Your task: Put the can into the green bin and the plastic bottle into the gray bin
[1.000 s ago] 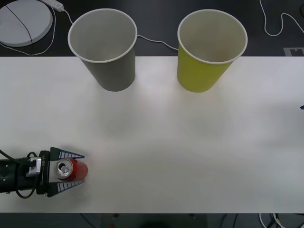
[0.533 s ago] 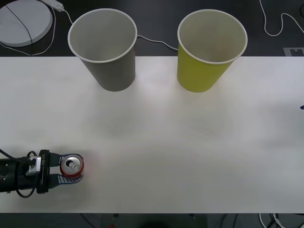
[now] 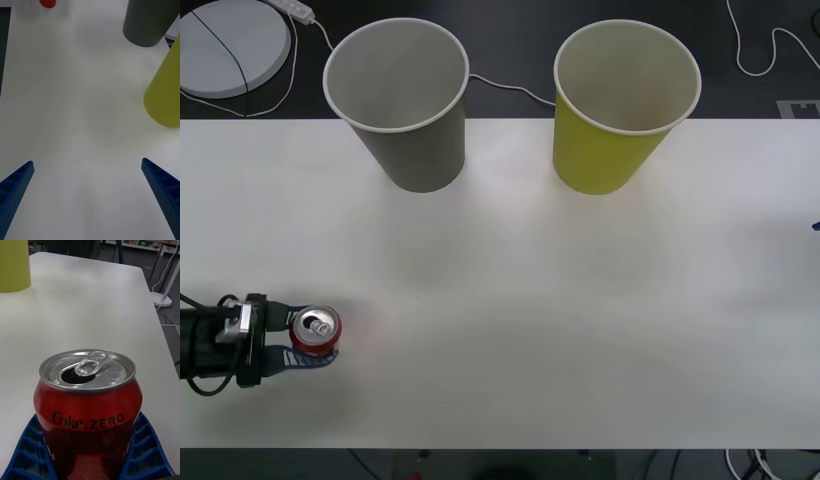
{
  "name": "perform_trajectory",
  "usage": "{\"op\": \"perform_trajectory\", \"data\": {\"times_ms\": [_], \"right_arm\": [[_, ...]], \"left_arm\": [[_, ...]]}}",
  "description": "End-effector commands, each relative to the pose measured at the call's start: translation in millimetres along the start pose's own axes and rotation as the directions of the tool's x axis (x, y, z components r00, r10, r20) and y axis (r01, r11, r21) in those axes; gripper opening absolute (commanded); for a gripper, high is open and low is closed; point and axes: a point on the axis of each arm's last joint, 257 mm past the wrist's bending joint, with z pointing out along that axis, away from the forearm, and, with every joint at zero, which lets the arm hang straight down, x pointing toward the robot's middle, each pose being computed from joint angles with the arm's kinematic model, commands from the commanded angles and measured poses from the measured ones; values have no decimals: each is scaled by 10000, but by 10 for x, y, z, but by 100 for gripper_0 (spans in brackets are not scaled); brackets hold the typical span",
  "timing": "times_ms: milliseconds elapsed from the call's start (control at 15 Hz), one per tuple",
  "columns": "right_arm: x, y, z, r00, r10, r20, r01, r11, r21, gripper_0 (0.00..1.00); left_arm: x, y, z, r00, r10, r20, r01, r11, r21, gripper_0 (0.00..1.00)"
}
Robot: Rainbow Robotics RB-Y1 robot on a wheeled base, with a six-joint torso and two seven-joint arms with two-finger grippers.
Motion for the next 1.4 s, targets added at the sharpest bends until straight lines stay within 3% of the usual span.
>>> {"op": "perform_trajectory", "data": {"times_ms": [67,267,600,933,1200,1400], "right_arm": [[0,0,0,10000,0,0,0,10000,0,100],[0,0,0,10000,0,0,0,10000,0,100],[0,0,0,10000,0,0,0,10000,0,100],[0,0,0,10000,0,0,0,10000,0,100],[0,0,0,10000,0,0,0,10000,0,100],[0,0,0,10000,0,0,0,10000,0,100]], "left_arm": [[-122,81,-138,9980,-468,-420,480,9985,281,1],[-327,258,-293,9856,-1125,-1262,1193,9917,476,2],[-766,553,-498,9513,-1412,-2740,1553,9874,304,3],[-1387,667,-586,8943,-1720,-4130,1793,9836,-212,3],[-1871,653,-508,8642,-2583,-4319,2382,9659,-1011,3],[-2151,745,-420,8452,-3006,-4418,2490,9531,-1721,3]]}}
